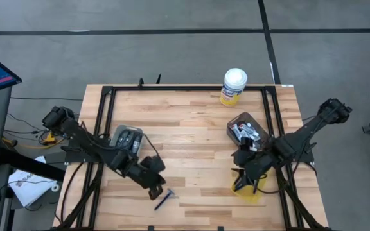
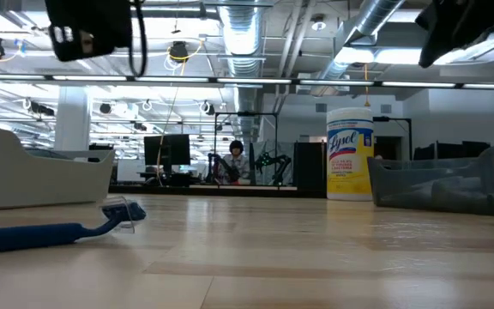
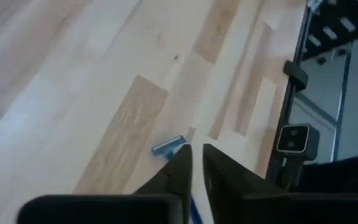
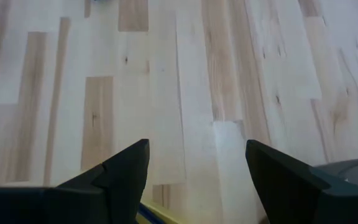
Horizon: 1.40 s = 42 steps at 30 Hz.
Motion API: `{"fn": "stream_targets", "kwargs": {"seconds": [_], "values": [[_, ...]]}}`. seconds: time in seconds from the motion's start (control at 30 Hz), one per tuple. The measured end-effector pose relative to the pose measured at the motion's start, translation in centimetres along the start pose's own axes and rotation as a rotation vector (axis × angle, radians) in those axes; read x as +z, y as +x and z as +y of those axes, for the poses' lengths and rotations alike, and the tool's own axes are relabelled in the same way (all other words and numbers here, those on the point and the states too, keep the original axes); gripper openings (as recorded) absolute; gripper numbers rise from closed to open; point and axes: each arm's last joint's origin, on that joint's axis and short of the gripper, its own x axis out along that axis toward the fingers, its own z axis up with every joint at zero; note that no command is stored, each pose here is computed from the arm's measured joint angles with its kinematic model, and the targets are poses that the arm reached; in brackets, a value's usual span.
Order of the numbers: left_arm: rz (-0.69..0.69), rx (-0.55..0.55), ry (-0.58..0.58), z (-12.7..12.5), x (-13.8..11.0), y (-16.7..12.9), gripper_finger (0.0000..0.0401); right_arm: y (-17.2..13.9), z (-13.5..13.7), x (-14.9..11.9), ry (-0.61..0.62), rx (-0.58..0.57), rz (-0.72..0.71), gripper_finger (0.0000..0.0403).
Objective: Pick & Place Travel size toiletries
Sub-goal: Put the blue razor into the yellow bin
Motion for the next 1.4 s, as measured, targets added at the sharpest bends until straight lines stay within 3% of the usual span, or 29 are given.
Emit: {"fn": "stream_targets", "kwargs": {"seconds": [0.13, 0.33, 0.53, 0.87, 0.97, 1.07, 1.27, 1.4], "values": [[0.050, -0.033, 0.060, -0.9, -1.2, 2.2, 0.0080, 0.6, 0.3, 0.0, -0.010, -0.004, 0.023, 0.0260], [0.204, -0.016, 0.029, -1.3, -4.1, 5.9, 0.0166, 1.6, 0.9, -0.2, -0.029, 0.006, 0.076, 0.0260], [0.251, 0.006, -0.021, -1.5, -6.0, 8.1, 0.0195, 2.0, 1.2, -0.3, -0.032, 0.024, 0.102, 0.0260], [0.348, 0.083, -0.046, -1.2, -8.4, 11.1, 0.0181, 2.5, 0.2, 0.4, 0.021, 0.019, 0.100, 0.0260], [0.374, 0.147, -0.117, -0.8, -8.8, 11.5, 0.0171, 2.6, -0.1, 0.5, 0.034, 0.011, 0.101, 0.0260], [0.423, 0.190, -0.175, -0.4, -8.9, 11.6, 0.0139, 2.8, -0.4, 0.7, 0.045, 0.003, 0.102, 0.0260], [0.429, 0.224, -0.202, 0.2, -8.5, 11.7, 0.0022, 2.9, -0.8, 0.8, 0.062, -0.009, 0.104, 0.0260], [0.431, 0.227, -0.228, 0.6, -7.7, 12.0, 0.0021, 2.9, -0.8, 0.8, 0.063, -0.009, 0.103, 0.0260]]}}
